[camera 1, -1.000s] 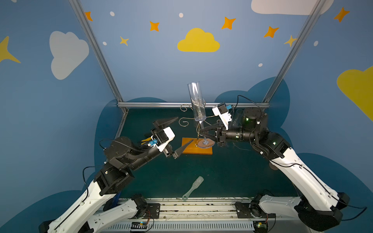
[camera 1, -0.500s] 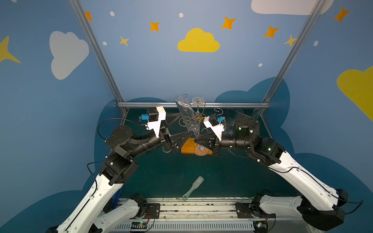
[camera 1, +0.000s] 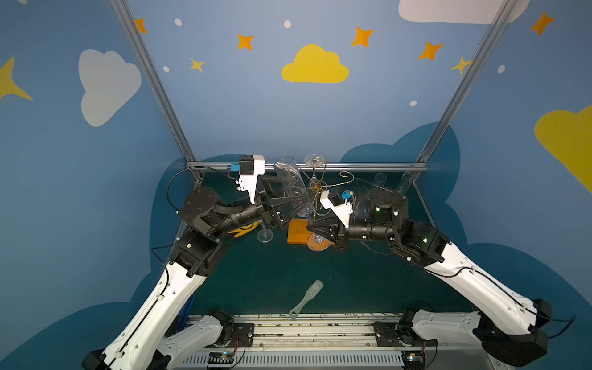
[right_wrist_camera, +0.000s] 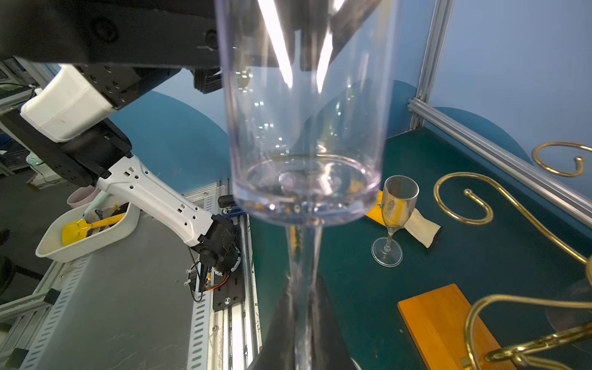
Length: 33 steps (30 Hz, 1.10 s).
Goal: Take the wine glass off the wine glass rack
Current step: Pick up the wine glass from the wine glass rack.
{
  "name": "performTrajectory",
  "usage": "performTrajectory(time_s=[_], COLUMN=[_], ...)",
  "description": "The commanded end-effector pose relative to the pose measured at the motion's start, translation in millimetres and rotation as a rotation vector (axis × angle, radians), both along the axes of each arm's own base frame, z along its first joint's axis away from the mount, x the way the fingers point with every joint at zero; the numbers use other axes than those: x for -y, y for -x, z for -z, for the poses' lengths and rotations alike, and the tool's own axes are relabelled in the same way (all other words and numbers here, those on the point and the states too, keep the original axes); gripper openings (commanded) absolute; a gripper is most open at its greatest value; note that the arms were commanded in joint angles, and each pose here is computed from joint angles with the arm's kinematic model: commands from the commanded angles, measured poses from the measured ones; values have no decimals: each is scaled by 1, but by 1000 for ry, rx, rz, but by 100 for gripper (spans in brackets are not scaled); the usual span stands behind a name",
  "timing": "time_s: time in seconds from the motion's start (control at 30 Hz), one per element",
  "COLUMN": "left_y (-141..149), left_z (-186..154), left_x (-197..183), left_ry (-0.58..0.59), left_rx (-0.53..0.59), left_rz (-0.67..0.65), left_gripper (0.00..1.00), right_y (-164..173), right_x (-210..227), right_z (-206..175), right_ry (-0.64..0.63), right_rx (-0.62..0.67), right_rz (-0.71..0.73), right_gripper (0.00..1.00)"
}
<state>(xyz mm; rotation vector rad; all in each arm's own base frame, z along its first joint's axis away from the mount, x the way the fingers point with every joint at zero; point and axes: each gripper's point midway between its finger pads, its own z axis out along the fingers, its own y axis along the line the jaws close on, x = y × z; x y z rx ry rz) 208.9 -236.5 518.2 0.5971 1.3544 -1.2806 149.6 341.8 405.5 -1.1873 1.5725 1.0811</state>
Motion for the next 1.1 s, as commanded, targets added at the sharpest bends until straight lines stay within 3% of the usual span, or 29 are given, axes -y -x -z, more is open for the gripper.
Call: performTrajectory(time_s=[0.0,0.17,0.6,0.9,0.93,0.97,1.03,1.07], left_y=[4,1,-3,-5,-5,-5,-4,-3], left_z=[-17,-16,-8,-4,-3,-3,-2,-2], left_x=[-6,-4,-5,-10,-11,-12,-15,-17], left_ry=[56,61,60,51,50,49,43,38], left_rx=[23,24,13,24,25,30,34,39], left_rz=[-4,4,-14,-57,-61,-67,-83,-95], left_gripper=[91,82,41,33,33,33,32,32], right_y=[8,12,16,11,9,6,-1,-4], right_x=[2,-2,-12,-16,-16,-15,-12,-8], right_z=[-14,-9,-3,9,9,9,7,5], right_ry=[-43,-46,-51,-25,-24,-23,-26,-29], right_rx=[57,45,41,18,16,16,10,10], right_rz=[-16,-27,-35,-2,10,26,81,109], right_gripper=[0,0,0,0,19,49,85,89])
